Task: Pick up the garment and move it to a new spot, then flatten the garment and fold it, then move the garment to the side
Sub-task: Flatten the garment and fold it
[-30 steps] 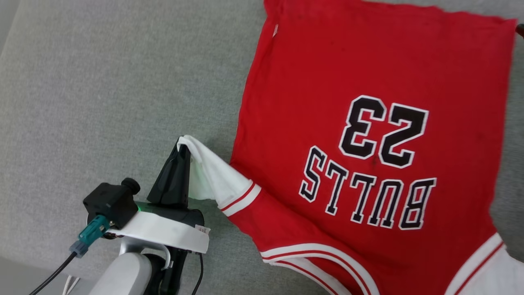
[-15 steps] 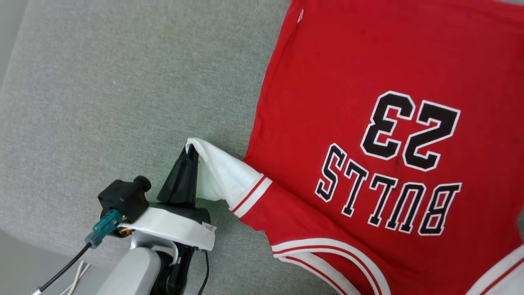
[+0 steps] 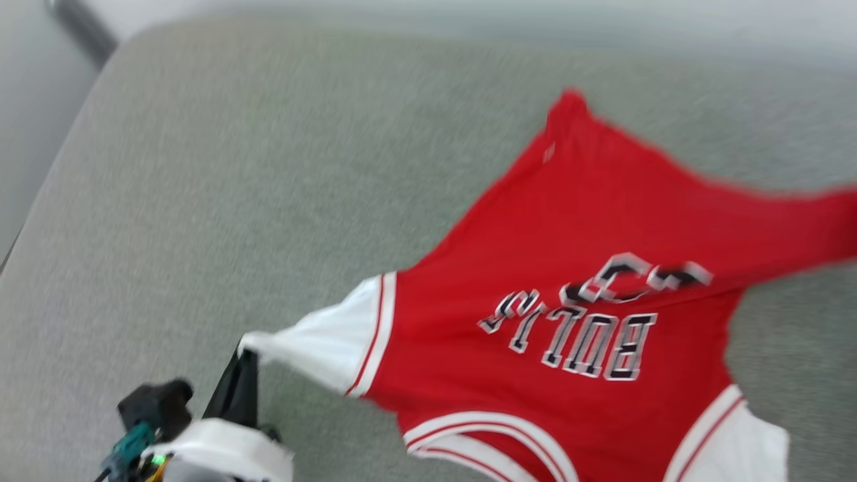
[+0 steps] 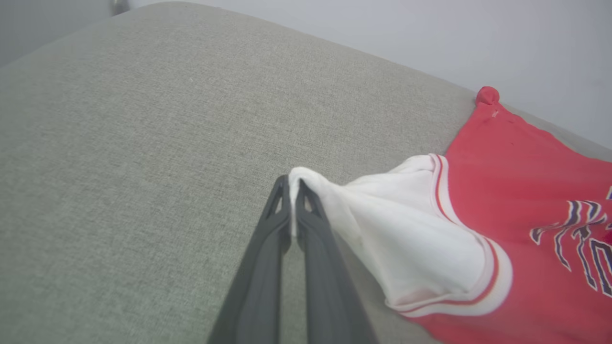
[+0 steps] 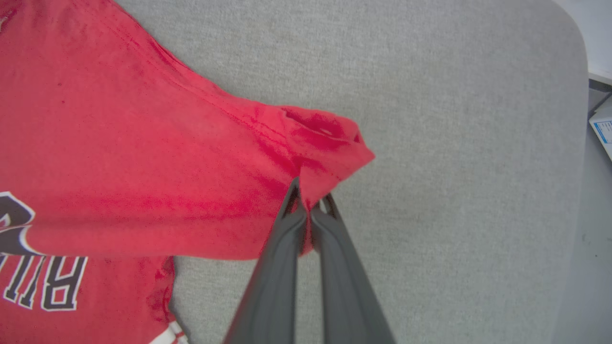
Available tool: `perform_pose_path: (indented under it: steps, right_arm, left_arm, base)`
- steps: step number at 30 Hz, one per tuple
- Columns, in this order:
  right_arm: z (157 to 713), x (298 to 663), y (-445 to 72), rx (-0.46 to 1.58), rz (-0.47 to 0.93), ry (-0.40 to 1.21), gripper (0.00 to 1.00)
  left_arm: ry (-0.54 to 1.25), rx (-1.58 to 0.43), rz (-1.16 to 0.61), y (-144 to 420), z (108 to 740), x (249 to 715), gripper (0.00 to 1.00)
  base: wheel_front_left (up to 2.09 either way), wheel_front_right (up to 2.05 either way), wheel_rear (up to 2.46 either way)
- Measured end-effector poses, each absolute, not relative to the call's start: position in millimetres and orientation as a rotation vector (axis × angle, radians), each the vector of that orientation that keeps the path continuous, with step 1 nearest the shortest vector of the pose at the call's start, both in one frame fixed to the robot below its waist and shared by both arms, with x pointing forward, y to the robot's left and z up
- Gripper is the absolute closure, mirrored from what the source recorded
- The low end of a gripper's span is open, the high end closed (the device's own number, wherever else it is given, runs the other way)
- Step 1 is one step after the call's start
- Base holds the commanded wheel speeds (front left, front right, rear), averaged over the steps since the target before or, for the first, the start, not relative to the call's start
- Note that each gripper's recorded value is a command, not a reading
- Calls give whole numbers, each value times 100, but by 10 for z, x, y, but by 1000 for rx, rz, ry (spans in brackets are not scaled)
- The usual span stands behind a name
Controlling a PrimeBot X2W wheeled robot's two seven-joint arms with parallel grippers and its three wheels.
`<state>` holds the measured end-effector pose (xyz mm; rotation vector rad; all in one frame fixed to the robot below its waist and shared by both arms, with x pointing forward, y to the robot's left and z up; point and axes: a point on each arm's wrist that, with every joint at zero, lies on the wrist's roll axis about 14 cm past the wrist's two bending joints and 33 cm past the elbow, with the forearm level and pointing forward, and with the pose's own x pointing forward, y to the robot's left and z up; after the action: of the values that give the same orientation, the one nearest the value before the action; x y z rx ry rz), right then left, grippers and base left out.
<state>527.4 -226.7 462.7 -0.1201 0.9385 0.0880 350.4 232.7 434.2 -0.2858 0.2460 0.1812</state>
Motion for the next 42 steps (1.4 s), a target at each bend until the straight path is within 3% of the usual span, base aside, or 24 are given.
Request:
perform_pose_path:
  steps: [7,14,15,16,17,18,21,24,29,33,37,42]
  right_arm:
    - [4346,3886,-2692,-122,47,1080,100]
    - [3846,2513,-2769,63,-23,1242,100]
    - [3784,2368,-2729,108,-30,1255,83]
    - [3737,2259,-2703,134,-37,1260,58]
    - [3696,2161,-2684,159,-45,1270,21]
    - [3676,2120,-2660,193,-55,1255,0]
    - [3693,2180,-2649,222,-76,1174,0]
    - [3847,2460,-2732,199,-106,995,0]
    - [4341,3176,-2841,161,-132,595,0]
    - [4548,3641,-2676,154,-80,422,0]
    - [4507,3988,-2360,162,23,434,0]
    - [4342,4310,-1955,94,198,632,0]
  left_arm:
    - [266,-293,202,2365,4389,3220,100]
    - [290,-274,113,2159,4428,3208,100]
    - [288,-270,104,2138,4440,3216,100]
    - [286,-267,94,2114,4451,3228,100]
    - [284,-266,85,2087,4469,3247,100]
    - [282,-266,74,2058,4481,3264,100]
    - [283,-264,57,2014,4490,3299,100]
    - [286,-263,47,1985,4488,3336,100]
    - [263,-258,24,1931,4558,3490,100]
    - [242,-245,0,1892,4610,3658,100]
    - [227,-237,-17,1876,4627,3820,100]
    - [222,-235,-29,1846,4593,3979,100]
  base:
    - [0,0,0]
    - [0,0,0]
    - [0,0,0]
    - [0,0,0]
    - [0,0,0]
    - [0,0,0]
    - [0,0,0]
    - [0,0,0]
    - [0,0,0]
    - [0,0,0]
    - [0,0,0]
    - [0,0,0]
